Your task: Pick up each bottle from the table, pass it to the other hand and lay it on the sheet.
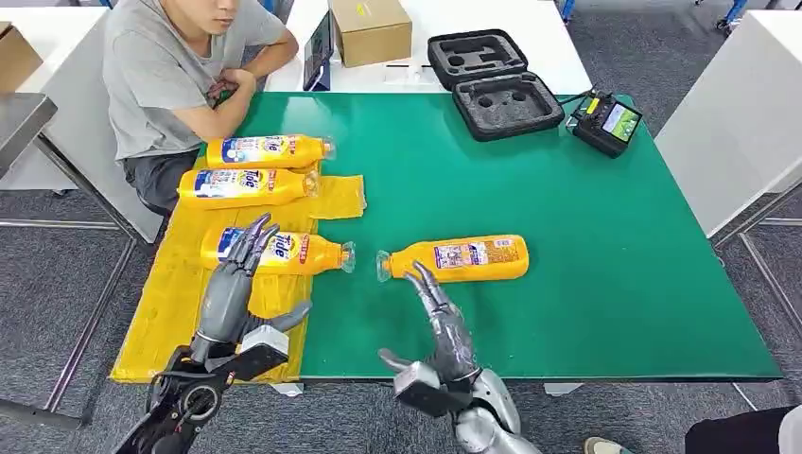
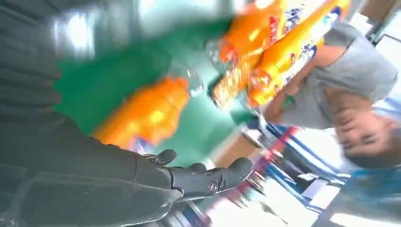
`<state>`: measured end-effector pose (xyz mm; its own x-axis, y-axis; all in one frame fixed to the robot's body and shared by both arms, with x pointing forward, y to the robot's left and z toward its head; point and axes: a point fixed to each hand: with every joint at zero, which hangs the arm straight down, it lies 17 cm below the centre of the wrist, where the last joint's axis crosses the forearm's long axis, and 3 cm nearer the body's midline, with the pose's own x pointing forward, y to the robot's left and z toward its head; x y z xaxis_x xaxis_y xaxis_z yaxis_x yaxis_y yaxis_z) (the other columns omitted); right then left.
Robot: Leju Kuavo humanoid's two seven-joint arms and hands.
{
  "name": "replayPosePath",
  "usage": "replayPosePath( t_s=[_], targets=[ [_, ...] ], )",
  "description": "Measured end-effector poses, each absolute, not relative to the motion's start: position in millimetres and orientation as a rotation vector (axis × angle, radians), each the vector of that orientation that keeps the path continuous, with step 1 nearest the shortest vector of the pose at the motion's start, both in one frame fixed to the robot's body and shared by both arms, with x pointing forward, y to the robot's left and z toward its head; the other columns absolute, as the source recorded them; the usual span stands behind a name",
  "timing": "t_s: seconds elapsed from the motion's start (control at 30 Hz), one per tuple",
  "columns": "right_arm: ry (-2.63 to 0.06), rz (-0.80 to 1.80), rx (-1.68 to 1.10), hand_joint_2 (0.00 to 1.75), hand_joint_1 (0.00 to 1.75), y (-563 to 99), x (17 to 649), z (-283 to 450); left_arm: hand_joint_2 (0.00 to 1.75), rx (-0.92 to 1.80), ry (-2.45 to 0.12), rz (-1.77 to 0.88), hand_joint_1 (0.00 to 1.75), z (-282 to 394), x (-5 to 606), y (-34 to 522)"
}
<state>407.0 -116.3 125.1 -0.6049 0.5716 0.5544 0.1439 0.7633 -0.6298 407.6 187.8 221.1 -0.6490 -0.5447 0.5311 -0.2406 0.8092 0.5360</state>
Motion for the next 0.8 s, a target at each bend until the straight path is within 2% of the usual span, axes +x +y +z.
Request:
replayPosePath(
  t_s=[0.1, 0.17, 0.3, 0.4, 0.8],
  targets=[
    [-2.12, 1.024, -0.794, 1.75, 0.0, -124, 413, 116, 1.75, 0.522, -2.323, -0.486, 0.0, 231, 398, 182],
    [-2.027, 1.128, -0.959, 1.75, 0.0, -152, 427, 109, 1.75, 0.488, -2.342, -0.441, 0.0, 236, 394, 179],
    [-1.836, 1.141, -1.13, 1.75, 0.0, -230, 455, 103, 1.75, 0.438, -2.359, -0.379, 0.0, 243, 387, 171],
    [-1.748, 1.17, -1.147, 1.75, 0.0, -266, 469, 98, 1.75, 0.404, -2.367, -0.344, 0.0, 248, 384, 165],
    [-1.619, 1.269, -1.263, 1.75, 0.0, -324, 488, 100, 1.75, 0.318, -2.41, -0.269, 0.0, 267, 383, 144]
  ],
)
